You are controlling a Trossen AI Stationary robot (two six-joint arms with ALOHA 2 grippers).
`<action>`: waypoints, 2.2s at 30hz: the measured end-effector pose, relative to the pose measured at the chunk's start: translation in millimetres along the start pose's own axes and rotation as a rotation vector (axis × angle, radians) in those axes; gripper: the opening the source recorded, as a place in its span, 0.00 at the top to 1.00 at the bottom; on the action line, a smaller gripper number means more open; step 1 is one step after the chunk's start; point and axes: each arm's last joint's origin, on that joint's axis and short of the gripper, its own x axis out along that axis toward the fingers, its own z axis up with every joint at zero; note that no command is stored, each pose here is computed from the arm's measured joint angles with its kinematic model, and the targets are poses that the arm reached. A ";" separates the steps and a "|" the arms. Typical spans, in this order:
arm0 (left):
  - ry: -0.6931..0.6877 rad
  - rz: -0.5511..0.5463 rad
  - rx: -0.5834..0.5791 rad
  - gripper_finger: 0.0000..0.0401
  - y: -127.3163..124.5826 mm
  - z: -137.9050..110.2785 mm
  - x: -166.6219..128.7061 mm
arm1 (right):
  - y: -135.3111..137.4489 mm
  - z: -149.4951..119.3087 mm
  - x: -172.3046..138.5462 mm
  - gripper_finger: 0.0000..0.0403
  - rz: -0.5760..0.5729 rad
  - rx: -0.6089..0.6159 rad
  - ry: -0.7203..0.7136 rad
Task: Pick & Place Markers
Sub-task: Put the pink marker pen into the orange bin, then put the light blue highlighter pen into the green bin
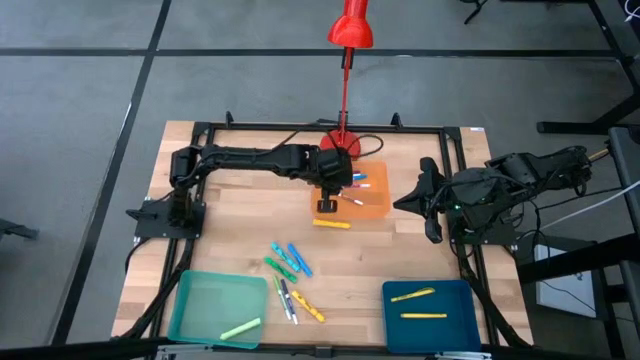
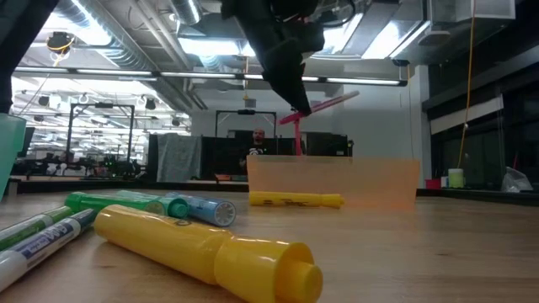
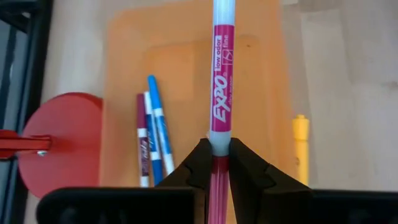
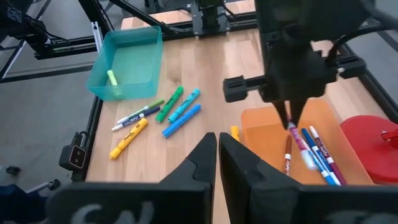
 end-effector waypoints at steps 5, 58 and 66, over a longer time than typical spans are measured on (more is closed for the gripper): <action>-0.019 0.019 0.025 0.93 9.8 0.1 1.6 | -0.1 0.1 0.0 0.95 -0.003 0.005 -0.001; 0.087 -0.028 0.012 0.67 21.0 -17.3 52.7 | -0.5 1.6 0.0 0.95 -0.028 0.051 -0.025; 0.112 -0.068 0.040 0.65 -4.4 -11.7 16.2 | -0.6 1.2 0.1 0.95 -0.029 0.048 -0.020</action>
